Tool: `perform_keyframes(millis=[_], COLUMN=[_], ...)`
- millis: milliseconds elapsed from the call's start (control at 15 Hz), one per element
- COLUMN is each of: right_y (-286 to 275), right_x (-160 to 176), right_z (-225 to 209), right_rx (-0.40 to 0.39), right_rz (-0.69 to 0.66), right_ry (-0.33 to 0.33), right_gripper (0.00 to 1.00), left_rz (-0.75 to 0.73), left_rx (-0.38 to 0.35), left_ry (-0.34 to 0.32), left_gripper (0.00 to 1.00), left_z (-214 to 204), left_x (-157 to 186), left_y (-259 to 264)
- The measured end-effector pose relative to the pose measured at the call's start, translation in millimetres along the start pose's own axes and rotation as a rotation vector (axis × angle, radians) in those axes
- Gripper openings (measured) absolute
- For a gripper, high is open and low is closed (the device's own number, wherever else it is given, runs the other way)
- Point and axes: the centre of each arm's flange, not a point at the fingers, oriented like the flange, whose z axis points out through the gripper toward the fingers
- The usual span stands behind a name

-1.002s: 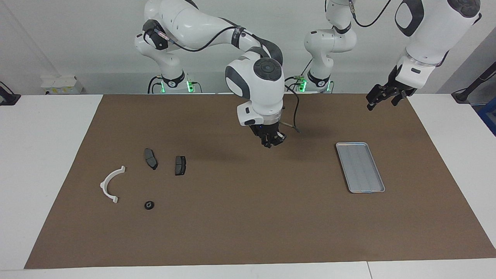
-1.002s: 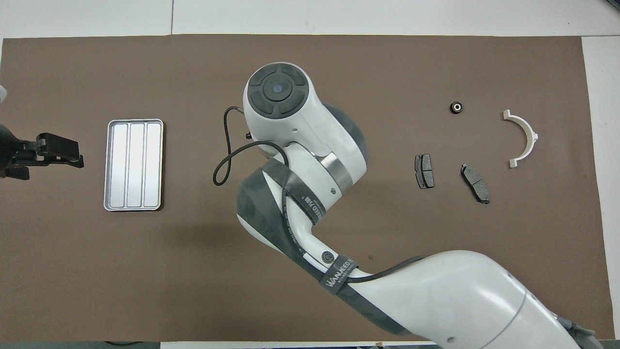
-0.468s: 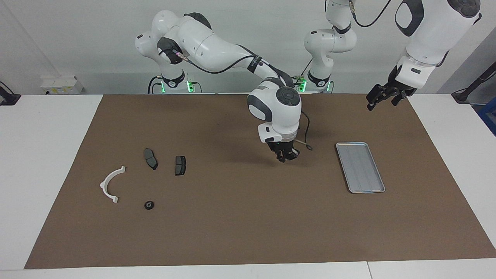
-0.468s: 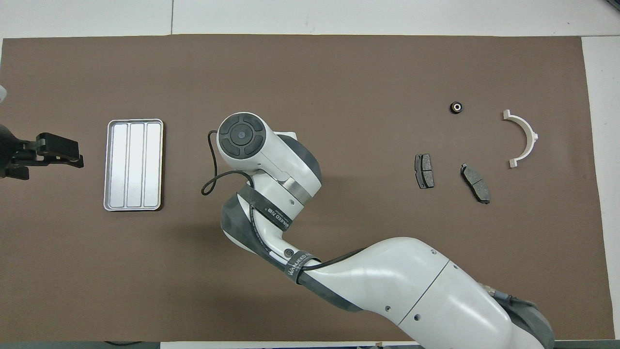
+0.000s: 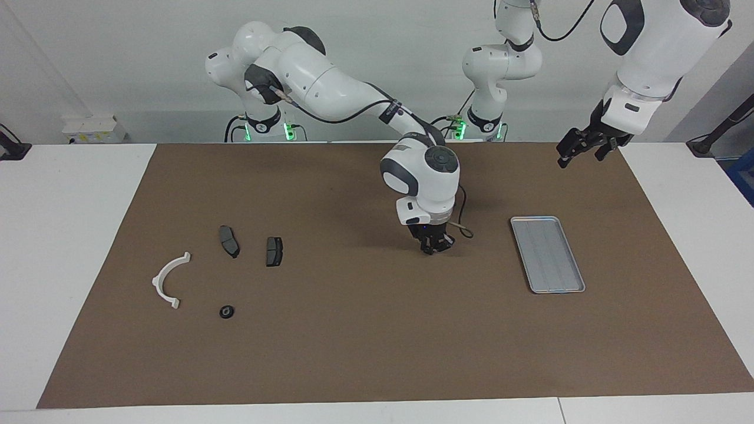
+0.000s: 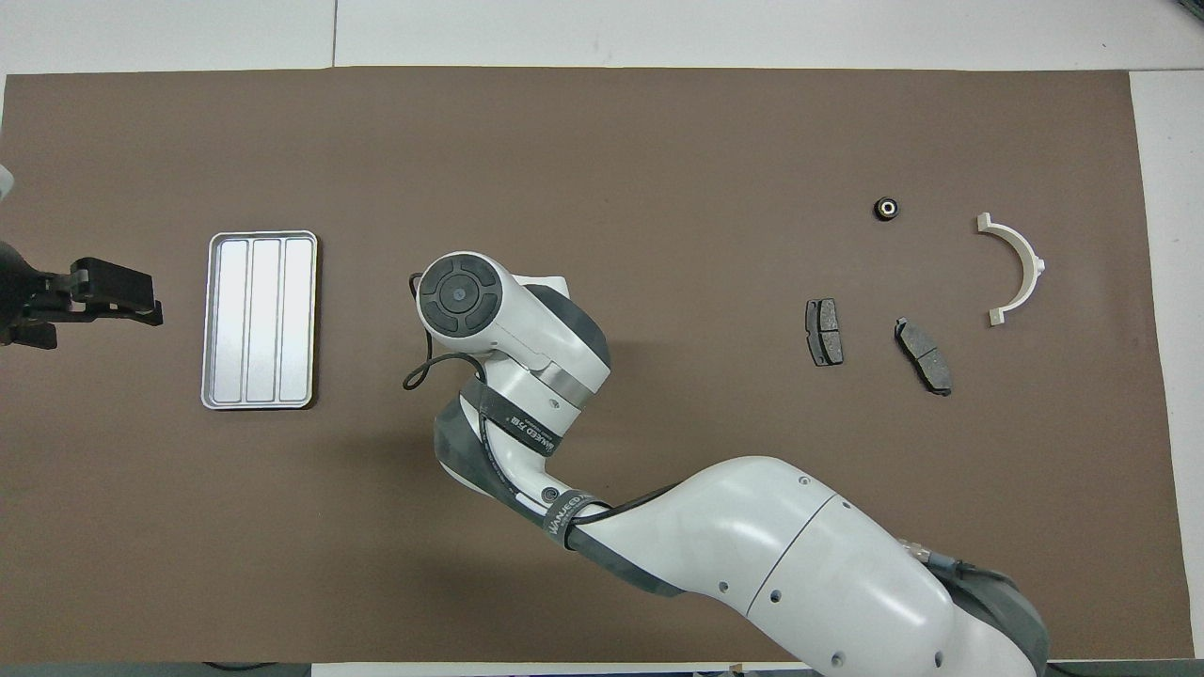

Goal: Pick bearing gear from pile to tray
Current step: 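Carry the black ring with the right gripper to mid-table and release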

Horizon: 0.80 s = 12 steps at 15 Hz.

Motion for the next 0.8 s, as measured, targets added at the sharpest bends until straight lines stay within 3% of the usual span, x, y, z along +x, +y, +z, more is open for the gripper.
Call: perform_keyframes(millis=[134,200,468,668,802], right_y=[0.1,1.3,7.3,9.2,26.2], right_x=[0.1,0.3,17.7,59.7,110.6], right_z=[0.1,1.1,-15.6,-74.2,-128.1], right_rx=[-0.001,-0.013,-0.105,-0.109,-0.089], right_rz=[0.001,0.001,0.029,0.016,-0.059], right_ry=[0.0,0.0,0.011,0.007,-0.007], right_gripper=[0.25,0.3,0.71,0.99,1.0], left_rz=[0.0,0.0,0.0,0.0,0.0], left_rx=[0.0,0.0,0.0,0.0,0.0], left_ry=[0.0,0.0,0.0,0.0,0.0], left_gripper=[1.0,1.0,1.0,1.0,1.0], left_z=[0.0,0.0,0.0,0.0,0.0], left_x=[0.0,0.0,0.0,0.0,0.0], left_y=[0.0,0.0,0.0,0.0,0.0])
